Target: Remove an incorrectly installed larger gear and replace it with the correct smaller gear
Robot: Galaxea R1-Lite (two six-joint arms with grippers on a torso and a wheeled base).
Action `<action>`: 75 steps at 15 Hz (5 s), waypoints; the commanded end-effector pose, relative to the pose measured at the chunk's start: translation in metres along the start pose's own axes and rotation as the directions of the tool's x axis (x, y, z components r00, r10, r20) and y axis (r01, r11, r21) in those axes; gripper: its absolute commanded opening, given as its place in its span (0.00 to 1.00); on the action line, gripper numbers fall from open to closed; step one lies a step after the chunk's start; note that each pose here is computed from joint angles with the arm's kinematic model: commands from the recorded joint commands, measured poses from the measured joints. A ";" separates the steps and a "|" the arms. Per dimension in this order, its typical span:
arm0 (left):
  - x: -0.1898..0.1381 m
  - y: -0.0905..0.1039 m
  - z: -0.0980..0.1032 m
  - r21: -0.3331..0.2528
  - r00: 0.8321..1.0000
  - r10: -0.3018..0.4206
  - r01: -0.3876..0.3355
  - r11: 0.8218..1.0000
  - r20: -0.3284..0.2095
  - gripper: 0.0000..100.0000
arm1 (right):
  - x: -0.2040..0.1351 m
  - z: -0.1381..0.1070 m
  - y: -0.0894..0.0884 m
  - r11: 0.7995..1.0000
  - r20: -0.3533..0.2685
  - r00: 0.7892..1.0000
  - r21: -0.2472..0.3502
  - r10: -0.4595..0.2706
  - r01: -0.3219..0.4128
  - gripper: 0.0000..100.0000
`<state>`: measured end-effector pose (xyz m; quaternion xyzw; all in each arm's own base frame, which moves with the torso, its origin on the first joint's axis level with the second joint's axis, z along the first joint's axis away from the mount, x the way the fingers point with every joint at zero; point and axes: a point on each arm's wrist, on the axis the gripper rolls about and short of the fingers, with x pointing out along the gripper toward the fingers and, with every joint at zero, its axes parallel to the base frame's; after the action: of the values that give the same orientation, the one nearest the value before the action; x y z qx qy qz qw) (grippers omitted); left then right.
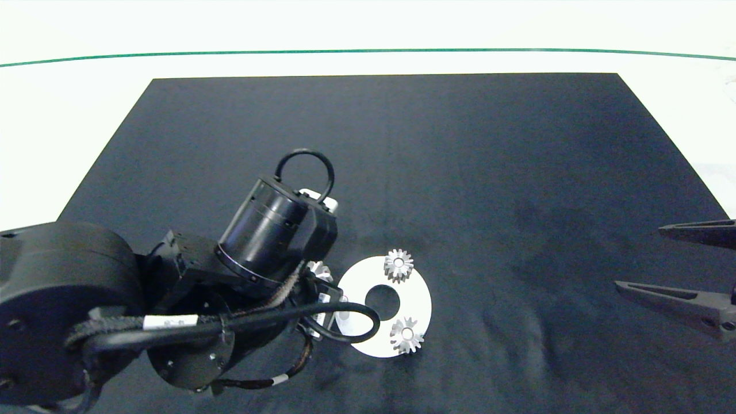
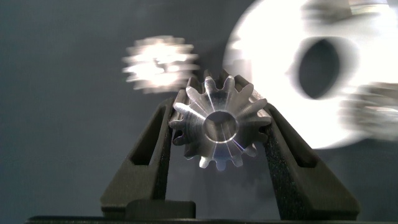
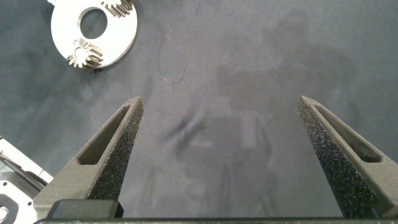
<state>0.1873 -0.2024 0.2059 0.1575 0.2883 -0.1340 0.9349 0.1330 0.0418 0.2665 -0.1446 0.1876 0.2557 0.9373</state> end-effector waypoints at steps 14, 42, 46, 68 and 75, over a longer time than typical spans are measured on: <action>0.059 0.094 0.003 -0.074 0.951 0.289 -0.297 0.952 -0.106 0.46 | 0.002 -0.001 0.003 1.000 -0.008 1.000 -0.010 0.020 -0.020 1.00; 0.049 0.025 0.015 -0.147 0.997 0.079 -0.075 0.986 0.023 1.00 | 0.003 -0.002 0.006 0.999 -0.009 0.999 -0.017 0.038 -0.038 1.00; 0.052 0.027 0.014 -0.147 0.996 0.086 -0.083 0.986 0.013 1.00 | 0.003 -0.002 0.006 0.999 -0.011 0.999 -0.017 0.038 -0.038 1.00; 0.049 0.043 0.015 -0.129 0.989 0.122 -0.132 0.983 -0.078 0.71 | 0.005 -0.003 0.009 0.998 -0.015 0.998 -0.024 0.058 -0.058 1.00; 0.051 0.040 0.012 -0.112 0.987 0.119 -0.131 0.985 -0.104 0.57 | 0.005 -0.004 0.010 0.998 -0.018 0.998 -0.025 0.060 -0.060 1.00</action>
<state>0.2472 -0.1776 0.1954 0.1247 0.3291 -0.0514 0.9346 0.1304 0.0503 0.2598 -0.1518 0.1949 0.2839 0.9265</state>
